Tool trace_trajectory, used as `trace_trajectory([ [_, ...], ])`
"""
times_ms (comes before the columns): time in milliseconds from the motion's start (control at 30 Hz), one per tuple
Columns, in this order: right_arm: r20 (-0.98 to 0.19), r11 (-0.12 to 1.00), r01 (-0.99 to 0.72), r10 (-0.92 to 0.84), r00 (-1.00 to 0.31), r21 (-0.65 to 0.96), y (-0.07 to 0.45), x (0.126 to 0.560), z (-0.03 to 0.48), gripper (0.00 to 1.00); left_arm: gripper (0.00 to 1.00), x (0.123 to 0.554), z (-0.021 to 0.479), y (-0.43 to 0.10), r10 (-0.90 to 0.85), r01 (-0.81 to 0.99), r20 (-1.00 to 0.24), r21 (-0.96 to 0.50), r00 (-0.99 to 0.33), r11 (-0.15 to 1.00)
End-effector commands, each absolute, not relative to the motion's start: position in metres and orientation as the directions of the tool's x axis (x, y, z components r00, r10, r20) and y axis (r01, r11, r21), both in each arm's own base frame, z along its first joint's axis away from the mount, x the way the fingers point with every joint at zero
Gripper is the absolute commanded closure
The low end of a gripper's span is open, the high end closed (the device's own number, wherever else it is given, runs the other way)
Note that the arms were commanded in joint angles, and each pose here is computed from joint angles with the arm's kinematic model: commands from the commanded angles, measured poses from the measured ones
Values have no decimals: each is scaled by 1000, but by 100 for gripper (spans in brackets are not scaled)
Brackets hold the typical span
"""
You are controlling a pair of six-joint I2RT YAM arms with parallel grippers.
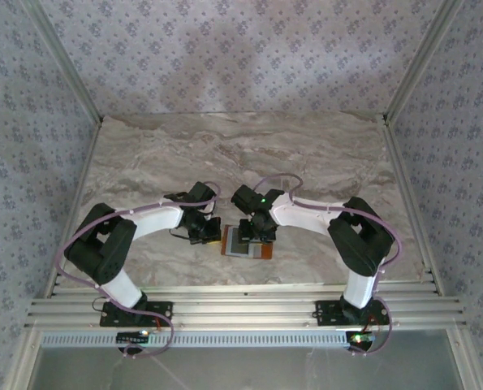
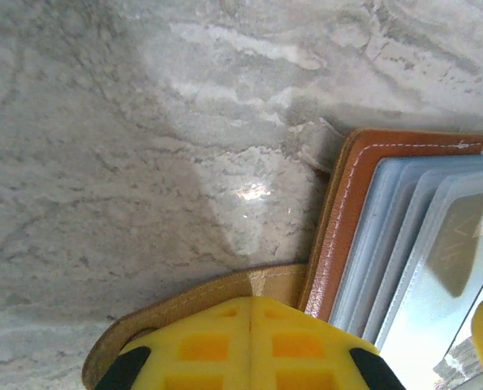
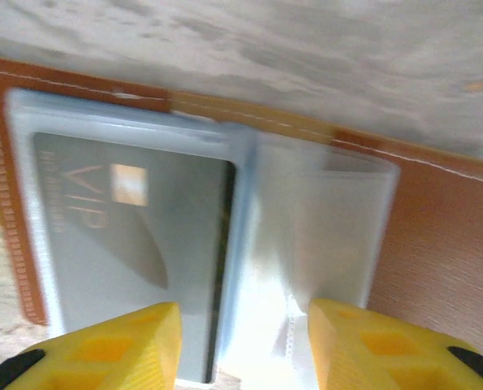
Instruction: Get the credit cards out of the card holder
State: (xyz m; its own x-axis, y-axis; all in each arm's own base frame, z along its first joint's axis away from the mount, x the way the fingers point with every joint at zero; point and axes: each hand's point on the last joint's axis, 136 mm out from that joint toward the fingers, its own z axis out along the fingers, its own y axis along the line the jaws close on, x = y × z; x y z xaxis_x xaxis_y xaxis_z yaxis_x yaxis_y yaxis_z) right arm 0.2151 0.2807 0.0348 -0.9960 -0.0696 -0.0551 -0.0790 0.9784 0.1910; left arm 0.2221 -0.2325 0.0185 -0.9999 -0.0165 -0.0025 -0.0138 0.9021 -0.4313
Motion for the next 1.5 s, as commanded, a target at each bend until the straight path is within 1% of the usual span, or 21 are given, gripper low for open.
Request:
trace_trajectory([
  [0,-97,994,-101,-97,-991,36,253,218,54,50,94,215,12,-230,-1,-13,30,-421,-1000,907],
  [133,-108,994,-101,-105,-989,-45,239,217,62,48,94,216,14,-231,1,-11,29,-425,-1000,905],
  [267,-103,992,-92,-101,-989,-86,227,213,64,48,94,218,19,-233,4,-6,23,-428,-1000,904],
  [533,-96,995,-85,-90,-991,-54,228,214,56,53,94,227,44,-243,13,18,-15,-456,-1000,890],
  [567,-102,995,-87,-91,-991,-39,231,215,56,54,93,229,49,-246,16,24,-21,-463,-1000,886],
  [600,-83,995,-89,-93,-992,-49,225,210,49,56,93,229,53,-250,23,34,-28,-470,-999,882],
  [700,-95,995,-100,-102,-990,-22,231,212,48,64,93,230,60,-257,32,44,-33,-481,-999,875],
  [867,-121,994,-109,-108,-987,-2,235,221,51,64,93,232,68,-269,52,71,-52,-497,-997,865],
  [1067,-146,994,-110,-110,-983,-4,231,223,65,62,93,230,57,-277,69,76,-32,-490,-997,868],
  [1200,-176,993,-99,-86,-981,71,237,223,81,61,93,226,47,-279,83,79,-13,-482,-996,872],
  [1333,-199,977,-82,-43,-979,195,251,224,94,61,93,222,37,-277,84,72,6,-470,-996,880],
  [1467,-188,910,-65,14,-982,409,282,226,96,62,93,219,30,-272,84,69,14,-451,-996,890],
])
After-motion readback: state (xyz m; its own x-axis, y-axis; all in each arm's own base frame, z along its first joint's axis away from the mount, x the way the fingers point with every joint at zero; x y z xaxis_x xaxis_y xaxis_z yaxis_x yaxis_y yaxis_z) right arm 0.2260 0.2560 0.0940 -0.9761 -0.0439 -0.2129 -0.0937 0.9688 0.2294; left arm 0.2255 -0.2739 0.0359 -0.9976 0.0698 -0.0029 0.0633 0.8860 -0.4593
